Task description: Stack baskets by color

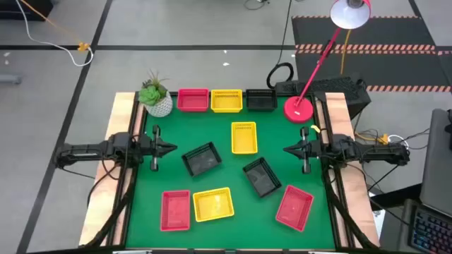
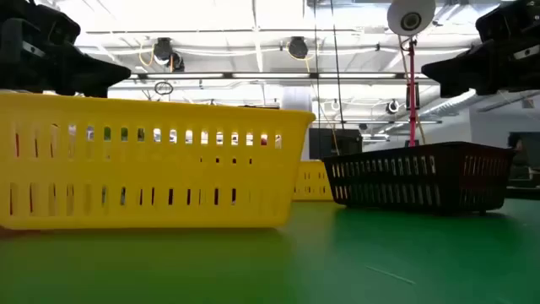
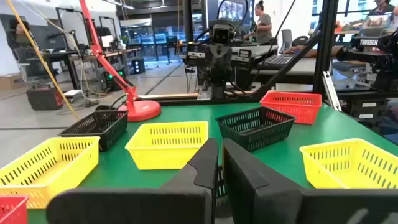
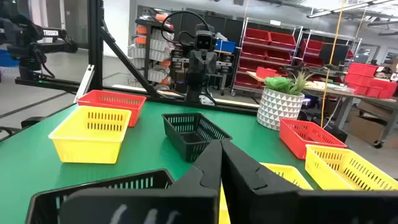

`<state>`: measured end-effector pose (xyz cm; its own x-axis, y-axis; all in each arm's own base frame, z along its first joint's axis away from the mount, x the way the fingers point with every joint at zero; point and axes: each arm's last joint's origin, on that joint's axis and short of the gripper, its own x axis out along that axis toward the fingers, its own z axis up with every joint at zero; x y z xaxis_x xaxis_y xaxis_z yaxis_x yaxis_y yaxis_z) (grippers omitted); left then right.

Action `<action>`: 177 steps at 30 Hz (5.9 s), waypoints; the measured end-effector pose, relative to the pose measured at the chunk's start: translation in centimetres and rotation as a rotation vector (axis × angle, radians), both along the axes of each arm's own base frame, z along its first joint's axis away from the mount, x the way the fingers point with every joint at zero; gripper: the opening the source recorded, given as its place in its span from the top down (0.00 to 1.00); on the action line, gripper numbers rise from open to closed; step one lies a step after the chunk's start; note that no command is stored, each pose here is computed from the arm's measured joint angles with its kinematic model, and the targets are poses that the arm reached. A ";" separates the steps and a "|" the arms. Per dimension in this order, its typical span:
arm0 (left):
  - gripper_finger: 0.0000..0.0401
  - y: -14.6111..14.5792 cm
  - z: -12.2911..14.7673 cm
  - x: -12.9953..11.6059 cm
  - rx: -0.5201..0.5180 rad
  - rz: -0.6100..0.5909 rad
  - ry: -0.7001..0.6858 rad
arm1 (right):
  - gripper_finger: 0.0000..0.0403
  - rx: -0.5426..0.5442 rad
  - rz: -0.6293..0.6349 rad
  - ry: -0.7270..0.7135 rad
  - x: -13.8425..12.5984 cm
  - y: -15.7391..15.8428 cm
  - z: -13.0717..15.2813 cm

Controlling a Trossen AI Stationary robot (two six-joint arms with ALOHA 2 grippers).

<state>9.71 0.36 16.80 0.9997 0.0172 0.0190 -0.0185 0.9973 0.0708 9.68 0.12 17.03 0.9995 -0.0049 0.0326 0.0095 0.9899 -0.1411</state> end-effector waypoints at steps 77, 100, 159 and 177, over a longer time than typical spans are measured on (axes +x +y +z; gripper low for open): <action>0.94 0.0 0.0 0.0 0.000 0.000 -0.001 | 1.00 0.000 0.000 0.000 0.0 0.0 0.0; 0.94 0.0 0.0 0.0 0.000 0.000 0.000 | 1.00 0.000 0.000 0.000 0.0 0.0 0.0; 0.94 -0.2 24.7 -0.9 -0.023 -0.050 0.126 | 1.00 0.000 0.000 0.000 0.0 0.0 0.0; 0.94 -0.2 25.1 -0.8 0.069 -0.053 0.138 | 1.00 0.287 0.010 0.001 0.0 0.0 0.2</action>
<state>8.90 0.17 41.90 0.9923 -0.0327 -0.1196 0.0491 0.9893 0.1371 9.73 0.12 17.23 0.9995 -0.0044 0.0302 0.0000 0.9895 0.1448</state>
